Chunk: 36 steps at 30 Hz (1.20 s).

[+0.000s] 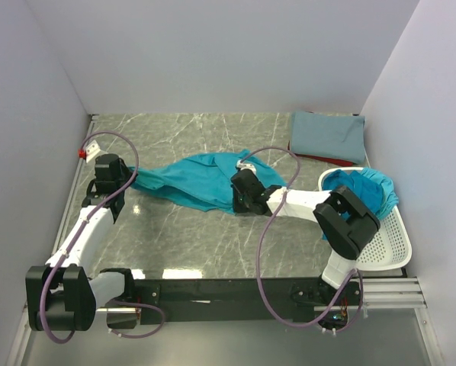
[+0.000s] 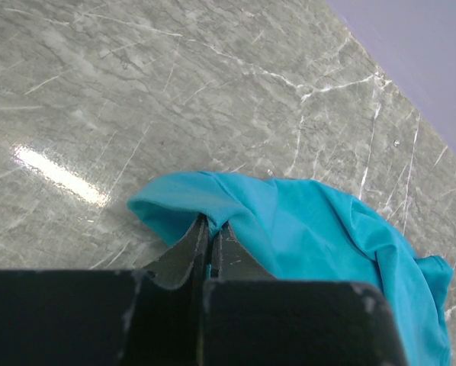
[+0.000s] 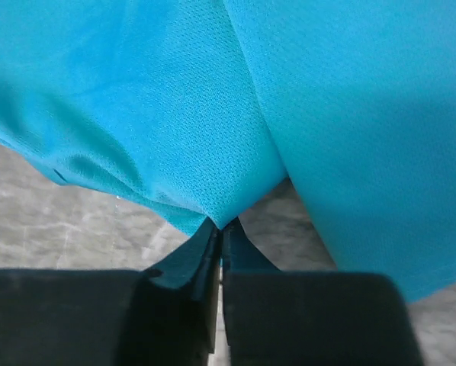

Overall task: Fold and stack the t-shirts
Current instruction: Flatten the tshirt out

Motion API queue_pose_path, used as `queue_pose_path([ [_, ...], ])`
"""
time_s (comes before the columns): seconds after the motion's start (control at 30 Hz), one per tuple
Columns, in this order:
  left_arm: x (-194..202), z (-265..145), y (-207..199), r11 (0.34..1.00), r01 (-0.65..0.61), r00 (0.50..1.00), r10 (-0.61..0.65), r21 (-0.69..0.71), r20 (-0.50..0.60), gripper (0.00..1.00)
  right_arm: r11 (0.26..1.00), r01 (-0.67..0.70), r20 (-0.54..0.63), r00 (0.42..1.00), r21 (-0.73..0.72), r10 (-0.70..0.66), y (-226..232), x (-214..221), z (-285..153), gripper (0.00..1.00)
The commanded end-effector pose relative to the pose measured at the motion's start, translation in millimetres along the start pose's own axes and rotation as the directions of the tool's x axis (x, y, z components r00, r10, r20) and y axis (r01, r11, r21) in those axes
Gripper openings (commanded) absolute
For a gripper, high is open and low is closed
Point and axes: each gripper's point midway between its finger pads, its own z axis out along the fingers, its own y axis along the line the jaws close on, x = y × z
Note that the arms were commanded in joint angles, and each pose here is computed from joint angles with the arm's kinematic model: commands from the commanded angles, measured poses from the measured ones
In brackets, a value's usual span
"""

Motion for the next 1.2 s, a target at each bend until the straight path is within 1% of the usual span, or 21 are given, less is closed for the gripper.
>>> queue_pose_path([
  [0.0, -24, -9, -12, 0.999, -0.006, 0.998, 0.003, 0.034, 0.063, 0.00, 1.000, 0.017, 0.126, 0.992, 0.018, -0.019, 5, -43, -28, 0.00],
  [0.07, -40, -12, -22, 0.999, -0.005, 0.995, 0.000, 0.049, 0.097, 0.00, 0.999, 0.021, 0.170, 0.985, 0.049, -0.029, -1, -64, -48, 0.00],
  [0.17, -75, -16, -46, 0.996, -0.012, 0.986, -0.002, 0.087, 0.168, 0.00, 0.995, -0.001, 0.310, 0.950, 0.100, -0.030, -15, -120, -97, 0.00],
  [0.23, -90, -11, -58, 0.996, -0.037, 0.984, 0.023, 0.079, 0.175, 0.00, 0.997, -0.001, 0.416, 0.909, 0.079, -0.032, -14, -168, -140, 0.00],
  [0.27, -121, -17, -77, 0.994, -0.033, 0.973, 0.007, 0.107, 0.232, 0.00, 0.994, -0.027, 0.445, 0.895, 0.107, -0.024, -29, -185, -153, 0.00],
  [0.3, -133, -18, -84, 0.993, -0.051, 0.968, 0.023, 0.108, 0.248, 0.00, 0.992, -0.004, 0.478, 0.877, 0.127, -0.058, -34, -201, -168, 0.00],
  [0.33, -136, -9, -91, 0.993, -0.063, 0.971, 0.038, 0.100, 0.236, 0.00, 0.993, -0.012, 0.536, 0.842, 0.118, -0.053, -33, -229, -194, 0.00],
  [0.4, -168, -22, -116, 0.987, -0.079, 0.963, 0.040, 0.136, 0.266, 0.00, 0.983, -0.011, 0.547, 0.832, 0.181, -0.092, -47, -247, -216, 0.00],
  [0.43, -176, -28, -124, 0.984, -0.085, 0.959, 0.037, 0.158, 0.281, 0.00, 0.984, -0.016, 0.590, 0.802, 0.178, -0.094, -42, -265, -241, 0.00],
  [0.47, -187, -37, -132, 0.979, -0.089, 0.952, 0.030, 0.183, 0.305, 0.00, 0.982, -0.007, 0.577, 0.810, 0.190, -0.106, -44, -263, -248, 0.00],
  [0.53, -201, -57, -138, 0.971, -0.098, 0.937, 0.016, 0.218, 0.350, 0.00, 0.986, 0.010, 0.610, 0.785, 0.169, -0.113, -38, -265, -272, 0.00],
  [0.6, -202, -72, -136, 0.964, -0.108, 0.926, 0.009, 0.245, 0.376, 0.00, 0.991, 0.014, 0.647, 0.756, 0.136, -0.099, -34, -260, -292, 0.00],
  [0.67, -181, -68, -123, 0.967, -0.101, 0.940, 0.016, 0.235, 0.340, 0.00, 0.991, 0.021, 0.614, 0.783, 0.134, -0.100, -39, -238, -282, 0.02],
  [0.73, -165, -69, -112, 0.969, -0.087, 0.949, 0.010, 0.232, 0.314, 0.00, 0.992, 0.016, 0.568, 0.818, 0.129, -0.087, -44, -213, -270, 0.11],
  [0.77, -144, -59, -97, 0.976, -0.073, 0.962, 0.015, 0.206, 0.272, 0.00, 0.988, -0.003, 0.533, 0.842, 0.155, -0.081, -53, -199, -266, 0.21],
  [0.87, -106, -50, -75, 0.979, -0.069, 0.978, 0.029, 0.190, 0.205, 0.00, 0.938, -0.166, 0.507, 0.862, 0.304, -0.012, -94, -166, -253, 0.35],
  [0.9, -97, -48, -73, 0.977, -0.068, 0.982, 0.029, 0.200, 0.189, 0.00, 0.933, -0.206, 0.530, 0.848, 0.294, 0.020, -99, -162, -256, 0.41],
  [0.93, -93, -49, -72, 0.974, -0.068, 0.982, 0.027, 0.215, 0.188, 0.00, 0.933, -0.197, 0.503, 0.864, 0.301, 0.020, -104, -146, -244, 0.43],
  [1.0, -70, -42, -63, 0.973, -0.074, 0.989, 0.044, 0.218, 0.139, 0.00, 0.951, -0.201, 0.524, 0.850, 0.235, 0.050, -96, -141, -242, 0.45],
  [1.13, -50, -28, -51, 0.979, -0.083, 0.994, 0.068, 0.185, 0.086, 0.00, 0.993, -0.072, 0.407, 0.913, 0.090, 0.030, -54, -97, -198, 0.46],
  [1.17, -47, -24, -50, 0.980, -0.086, 0.994, 0.073, 0.178, 0.079, 0.00, 1.000, -0.015, 0.355, 0.935, 0.026, 0.005, -29, -81, -181, 0.46],
])
